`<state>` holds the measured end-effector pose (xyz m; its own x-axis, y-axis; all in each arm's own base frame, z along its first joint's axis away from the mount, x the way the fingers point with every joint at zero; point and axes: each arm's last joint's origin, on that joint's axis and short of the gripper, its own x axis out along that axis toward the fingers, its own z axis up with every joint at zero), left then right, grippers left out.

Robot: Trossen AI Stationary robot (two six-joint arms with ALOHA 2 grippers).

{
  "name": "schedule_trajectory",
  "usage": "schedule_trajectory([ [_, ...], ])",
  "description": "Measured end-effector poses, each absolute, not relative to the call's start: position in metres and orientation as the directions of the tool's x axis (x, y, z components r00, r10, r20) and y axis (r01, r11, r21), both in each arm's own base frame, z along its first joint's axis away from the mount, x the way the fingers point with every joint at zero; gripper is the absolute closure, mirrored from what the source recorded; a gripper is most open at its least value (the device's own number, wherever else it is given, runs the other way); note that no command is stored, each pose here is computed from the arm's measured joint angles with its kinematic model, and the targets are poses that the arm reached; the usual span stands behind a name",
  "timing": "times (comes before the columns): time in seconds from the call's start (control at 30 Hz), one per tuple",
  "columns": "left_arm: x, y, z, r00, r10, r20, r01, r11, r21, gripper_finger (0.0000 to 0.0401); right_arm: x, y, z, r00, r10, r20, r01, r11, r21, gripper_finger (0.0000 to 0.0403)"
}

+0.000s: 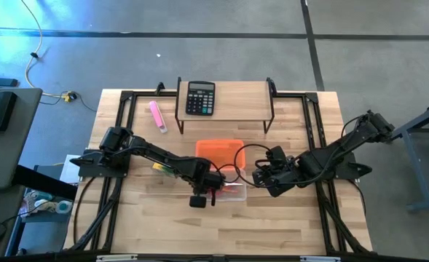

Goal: Pack school essentials
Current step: Put the yellow pencil into the orange supply box

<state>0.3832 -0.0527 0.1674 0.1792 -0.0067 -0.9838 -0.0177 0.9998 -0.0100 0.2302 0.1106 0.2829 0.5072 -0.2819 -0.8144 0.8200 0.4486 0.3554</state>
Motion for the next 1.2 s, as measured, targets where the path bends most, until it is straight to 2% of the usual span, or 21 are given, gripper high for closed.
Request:
schedule_trajectory([
  [0.47, 0.387, -0.052, 0.17, 0.202, -0.068, -0.977, -0.071, 0.994, -0.084, 0.038, 0.23, 0.11, 0.283, 0.505, -0.285, -0.815, 0.821, 0.45, 0.352, 0.0286],
  [0.77, 0.396, -0.052, 0.18, 0.273, -0.077, -0.959, -0.068, 0.993, -0.1, 0.0376, 0.23, 0.11, 0.283, 0.503, -0.29, -0.814, 0.822, 0.45, 0.347, 0.0286],
  [1.2, 0.397, -0.048, 0.177, 0.271, -0.074, -0.96, -0.097, 0.99, -0.104, 0.0371, 0.23, 0.11, 0.283, 0.503, -0.291, -0.814, 0.822, 0.451, 0.347, 0.0286],
])
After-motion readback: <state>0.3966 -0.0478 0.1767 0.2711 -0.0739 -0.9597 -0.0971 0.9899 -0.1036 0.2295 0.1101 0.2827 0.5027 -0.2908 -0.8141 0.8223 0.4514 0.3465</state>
